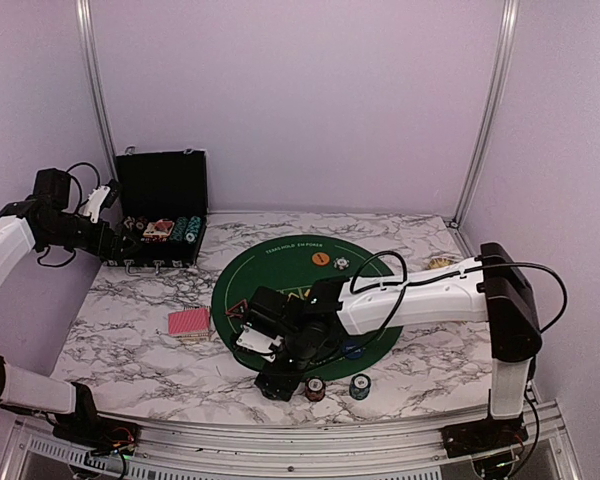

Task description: Distribute texas hold em gaming equipment

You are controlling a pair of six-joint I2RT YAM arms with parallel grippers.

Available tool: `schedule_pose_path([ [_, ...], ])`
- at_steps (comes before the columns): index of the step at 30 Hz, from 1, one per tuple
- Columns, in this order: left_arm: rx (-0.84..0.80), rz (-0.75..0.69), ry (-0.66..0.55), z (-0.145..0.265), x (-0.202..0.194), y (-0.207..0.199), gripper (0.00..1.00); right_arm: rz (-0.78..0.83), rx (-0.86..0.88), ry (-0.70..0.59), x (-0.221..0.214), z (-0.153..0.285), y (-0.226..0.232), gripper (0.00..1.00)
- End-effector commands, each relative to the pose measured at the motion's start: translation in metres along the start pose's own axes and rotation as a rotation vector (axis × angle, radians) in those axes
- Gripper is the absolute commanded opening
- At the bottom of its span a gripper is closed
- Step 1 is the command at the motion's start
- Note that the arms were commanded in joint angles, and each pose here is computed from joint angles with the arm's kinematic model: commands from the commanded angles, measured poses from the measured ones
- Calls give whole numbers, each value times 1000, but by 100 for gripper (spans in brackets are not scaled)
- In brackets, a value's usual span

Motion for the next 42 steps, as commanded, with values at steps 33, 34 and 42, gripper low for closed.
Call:
schedule_pose_path([
  [33, -1, -18, -23, 14, 6, -7, 99, 27, 40, 5, 5, -15, 5, 52],
  [34, 0, -17, -23, 14, 6, -7, 99, 26, 40, 4, 5, -15, 5, 52],
  [42, -1, -19, -23, 14, 6, -7, 99, 21, 33, 0, 5, -14, 3, 48],
])
Point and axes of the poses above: each gripper's point midway between its finger pads, its own z axis back along the fingers, its own y axis along the line the jaws close on, x = y × z, the point moved 3 cm from there along z, back along the fingers, and after that the axes turned 6 degrees about z, right-handed, at the moved point
